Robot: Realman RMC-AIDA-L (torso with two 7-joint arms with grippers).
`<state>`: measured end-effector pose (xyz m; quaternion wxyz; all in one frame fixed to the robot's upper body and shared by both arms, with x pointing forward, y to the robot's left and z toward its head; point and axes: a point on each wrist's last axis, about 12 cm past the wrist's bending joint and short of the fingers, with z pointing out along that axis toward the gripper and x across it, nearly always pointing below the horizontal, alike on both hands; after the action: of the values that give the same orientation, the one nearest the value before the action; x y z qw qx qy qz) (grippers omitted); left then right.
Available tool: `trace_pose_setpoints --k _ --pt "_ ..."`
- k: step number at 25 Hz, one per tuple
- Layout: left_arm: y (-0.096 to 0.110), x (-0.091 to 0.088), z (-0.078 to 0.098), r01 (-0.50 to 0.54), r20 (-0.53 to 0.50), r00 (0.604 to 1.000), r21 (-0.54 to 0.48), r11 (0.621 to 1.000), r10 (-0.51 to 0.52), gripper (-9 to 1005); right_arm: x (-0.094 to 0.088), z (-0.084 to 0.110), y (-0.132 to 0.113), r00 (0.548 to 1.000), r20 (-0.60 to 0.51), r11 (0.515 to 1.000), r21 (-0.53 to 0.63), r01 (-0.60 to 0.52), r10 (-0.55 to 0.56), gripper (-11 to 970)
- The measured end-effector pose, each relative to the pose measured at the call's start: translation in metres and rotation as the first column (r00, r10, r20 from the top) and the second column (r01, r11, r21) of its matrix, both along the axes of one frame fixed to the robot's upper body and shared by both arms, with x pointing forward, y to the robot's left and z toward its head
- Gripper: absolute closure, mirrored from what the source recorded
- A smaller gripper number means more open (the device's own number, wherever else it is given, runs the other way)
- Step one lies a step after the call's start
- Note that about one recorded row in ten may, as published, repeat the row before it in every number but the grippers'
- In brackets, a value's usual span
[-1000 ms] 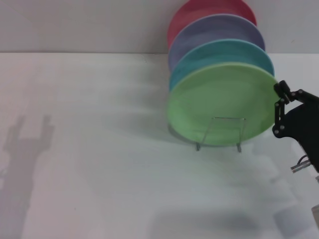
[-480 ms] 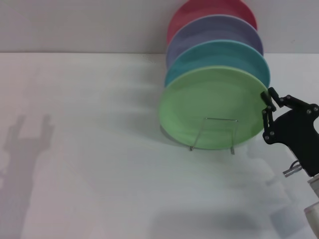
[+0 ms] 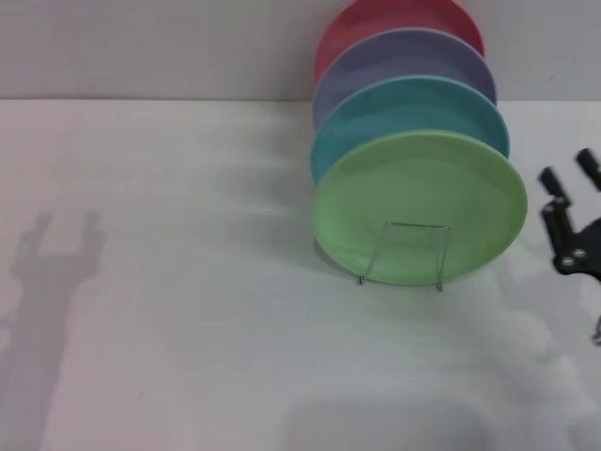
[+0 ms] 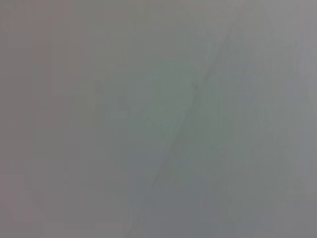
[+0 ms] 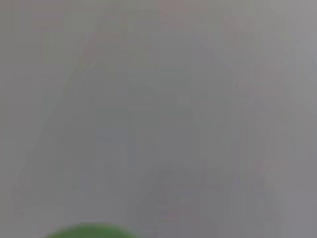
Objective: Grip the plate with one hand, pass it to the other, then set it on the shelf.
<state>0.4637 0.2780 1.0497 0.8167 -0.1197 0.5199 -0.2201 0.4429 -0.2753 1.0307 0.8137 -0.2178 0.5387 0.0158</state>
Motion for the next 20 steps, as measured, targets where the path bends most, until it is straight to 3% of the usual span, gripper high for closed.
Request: trace_pose_setpoints --k 4,5,7,10,15,18,20 --pt "-0.001 0.007 0.002 0.007 0.007 1.0 0.027 1.0 -0.007 269 -0.007 0.012 -0.015 0.999 0.05 0.985 0.17 -0.006 -0.002 643" --pt "-0.001 0.01 0.003 0.009 0.011 1.0 0.042 0.999 -0.009 268 -0.006 0.017 -0.027 0.998 0.057 0.959 0.282 0.0 -0.017 633" --pt "-0.001 0.01 0.003 0.009 0.011 1.0 0.042 0.999 -0.009 268 -0.005 0.019 -0.031 0.998 0.055 0.947 0.322 -0.001 -0.017 625" --pt "-0.004 0.02 0.004 -0.035 0.013 0.999 0.187 0.982 0.033 267 0.013 0.025 -0.056 1.0 -0.009 0.881 0.473 0.015 -0.012 612" --pt "-0.007 0.029 -0.001 -0.086 -0.033 0.994 0.344 0.935 0.104 259 0.031 0.026 -0.072 0.996 -0.072 0.862 0.499 0.088 -0.06 529" --pt "-0.002 0.034 -0.001 -0.102 -0.045 0.991 0.35 0.931 0.125 236 0.033 0.027 -0.076 0.991 -0.065 0.847 0.514 0.132 -0.116 399" --pt "0.005 0.037 -0.001 -0.129 -0.047 0.987 0.36 0.924 0.156 221 0.033 0.028 -0.079 0.984 -0.047 0.811 0.56 0.169 -0.172 312"
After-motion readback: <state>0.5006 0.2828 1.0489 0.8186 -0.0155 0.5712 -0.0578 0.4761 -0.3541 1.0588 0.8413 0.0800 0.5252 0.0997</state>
